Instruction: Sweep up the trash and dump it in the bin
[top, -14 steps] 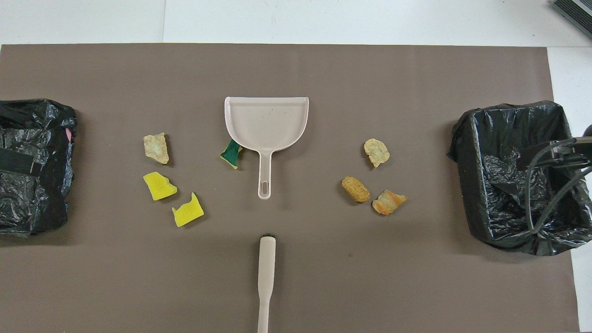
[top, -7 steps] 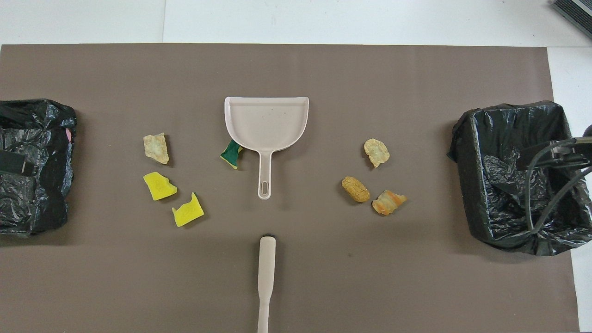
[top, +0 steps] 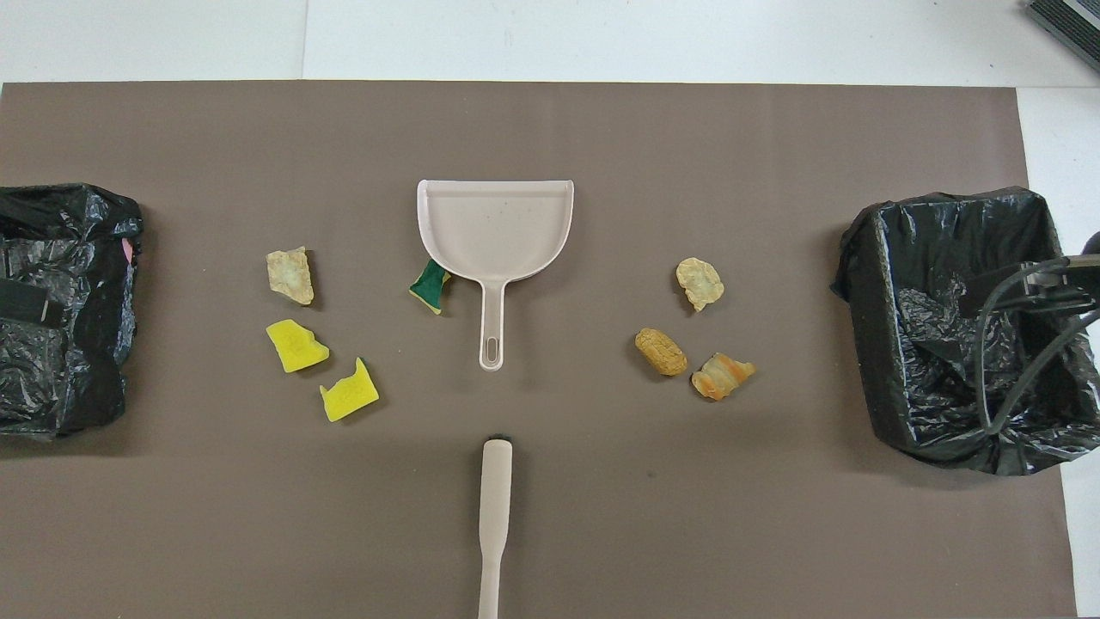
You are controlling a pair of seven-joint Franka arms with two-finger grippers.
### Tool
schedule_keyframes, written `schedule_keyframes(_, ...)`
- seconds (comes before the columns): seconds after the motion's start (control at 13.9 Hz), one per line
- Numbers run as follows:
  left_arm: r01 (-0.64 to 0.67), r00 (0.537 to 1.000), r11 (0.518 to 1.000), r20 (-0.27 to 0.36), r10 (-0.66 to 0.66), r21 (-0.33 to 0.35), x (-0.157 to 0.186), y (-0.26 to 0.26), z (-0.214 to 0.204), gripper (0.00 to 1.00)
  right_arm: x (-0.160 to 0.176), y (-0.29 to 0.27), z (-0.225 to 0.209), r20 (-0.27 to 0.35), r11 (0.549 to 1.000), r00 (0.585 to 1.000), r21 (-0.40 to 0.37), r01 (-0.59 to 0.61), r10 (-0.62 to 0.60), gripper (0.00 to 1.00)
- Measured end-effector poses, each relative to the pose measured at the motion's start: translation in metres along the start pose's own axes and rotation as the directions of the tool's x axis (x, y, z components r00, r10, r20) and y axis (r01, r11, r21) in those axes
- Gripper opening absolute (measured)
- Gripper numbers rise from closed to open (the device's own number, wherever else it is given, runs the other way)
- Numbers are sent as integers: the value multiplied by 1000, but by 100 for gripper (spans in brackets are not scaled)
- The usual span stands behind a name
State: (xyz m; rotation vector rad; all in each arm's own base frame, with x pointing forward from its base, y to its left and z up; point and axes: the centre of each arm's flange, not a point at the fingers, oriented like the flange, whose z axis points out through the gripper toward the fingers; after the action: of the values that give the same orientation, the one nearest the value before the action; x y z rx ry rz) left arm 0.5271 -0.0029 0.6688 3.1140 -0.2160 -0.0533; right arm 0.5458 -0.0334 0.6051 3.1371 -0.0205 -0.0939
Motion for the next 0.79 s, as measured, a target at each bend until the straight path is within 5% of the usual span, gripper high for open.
schedule_keyframes(0.79,1,1000,1000,0,-1,0,0,0,0,100,23,-51,28,8,996,996,-4,91,-91,100)
